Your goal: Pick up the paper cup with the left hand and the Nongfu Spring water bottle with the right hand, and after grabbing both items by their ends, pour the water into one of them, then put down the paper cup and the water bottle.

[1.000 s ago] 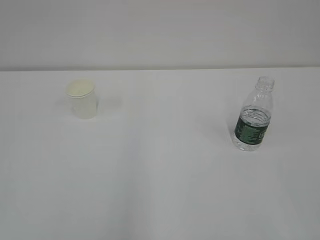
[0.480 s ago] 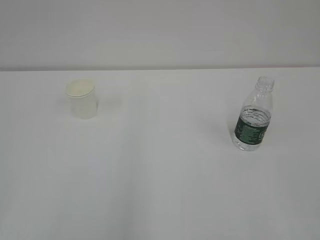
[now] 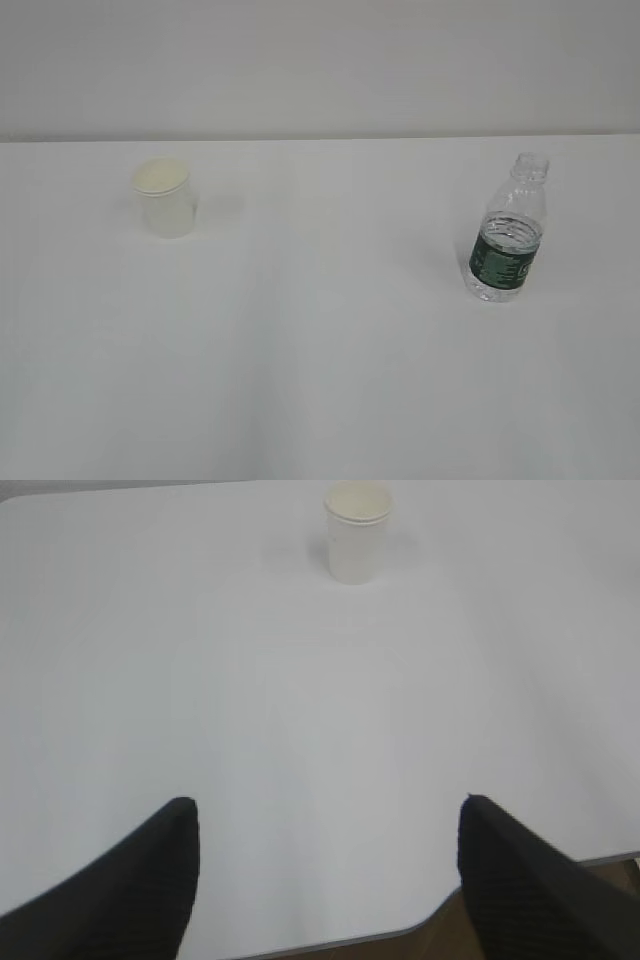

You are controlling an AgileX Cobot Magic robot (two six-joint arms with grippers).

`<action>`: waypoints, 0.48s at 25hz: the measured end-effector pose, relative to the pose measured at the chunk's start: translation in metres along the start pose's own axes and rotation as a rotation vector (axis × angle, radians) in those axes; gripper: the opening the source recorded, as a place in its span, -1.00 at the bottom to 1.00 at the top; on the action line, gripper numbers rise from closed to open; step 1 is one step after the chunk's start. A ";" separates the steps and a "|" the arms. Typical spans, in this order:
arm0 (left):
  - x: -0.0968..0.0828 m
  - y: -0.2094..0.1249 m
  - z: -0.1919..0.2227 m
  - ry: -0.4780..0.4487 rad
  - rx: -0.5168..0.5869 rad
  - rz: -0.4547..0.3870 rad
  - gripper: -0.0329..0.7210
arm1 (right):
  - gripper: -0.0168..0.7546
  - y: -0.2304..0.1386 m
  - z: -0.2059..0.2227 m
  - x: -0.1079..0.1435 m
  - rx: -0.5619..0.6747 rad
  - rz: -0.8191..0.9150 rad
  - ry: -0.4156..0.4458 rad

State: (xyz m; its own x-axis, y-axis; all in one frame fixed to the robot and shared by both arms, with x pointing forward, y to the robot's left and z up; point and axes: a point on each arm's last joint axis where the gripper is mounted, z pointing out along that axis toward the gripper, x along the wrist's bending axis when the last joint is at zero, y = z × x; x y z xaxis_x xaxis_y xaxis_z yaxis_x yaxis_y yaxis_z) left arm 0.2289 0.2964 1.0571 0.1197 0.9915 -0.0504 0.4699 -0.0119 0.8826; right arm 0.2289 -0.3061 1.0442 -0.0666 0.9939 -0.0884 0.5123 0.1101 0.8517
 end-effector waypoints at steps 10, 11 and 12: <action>0.000 0.000 0.000 0.000 0.000 0.000 0.58 | 0.43 0.000 0.000 0.000 0.000 0.000 0.000; 0.000 0.000 0.000 0.000 0.000 0.000 0.57 | 0.43 0.000 0.000 0.000 0.000 0.000 0.000; 0.000 0.000 0.000 0.000 0.000 0.000 0.57 | 0.43 0.000 0.000 0.000 0.000 0.000 0.000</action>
State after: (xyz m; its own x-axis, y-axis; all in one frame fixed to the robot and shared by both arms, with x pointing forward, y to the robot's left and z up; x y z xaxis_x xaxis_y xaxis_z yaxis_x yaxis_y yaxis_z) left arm 0.2289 0.2964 1.0571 0.1197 0.9915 -0.0504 0.4699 -0.0119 0.8826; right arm 0.2289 -0.3061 1.0442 -0.0666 0.9939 -0.0884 0.5123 0.1101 0.8517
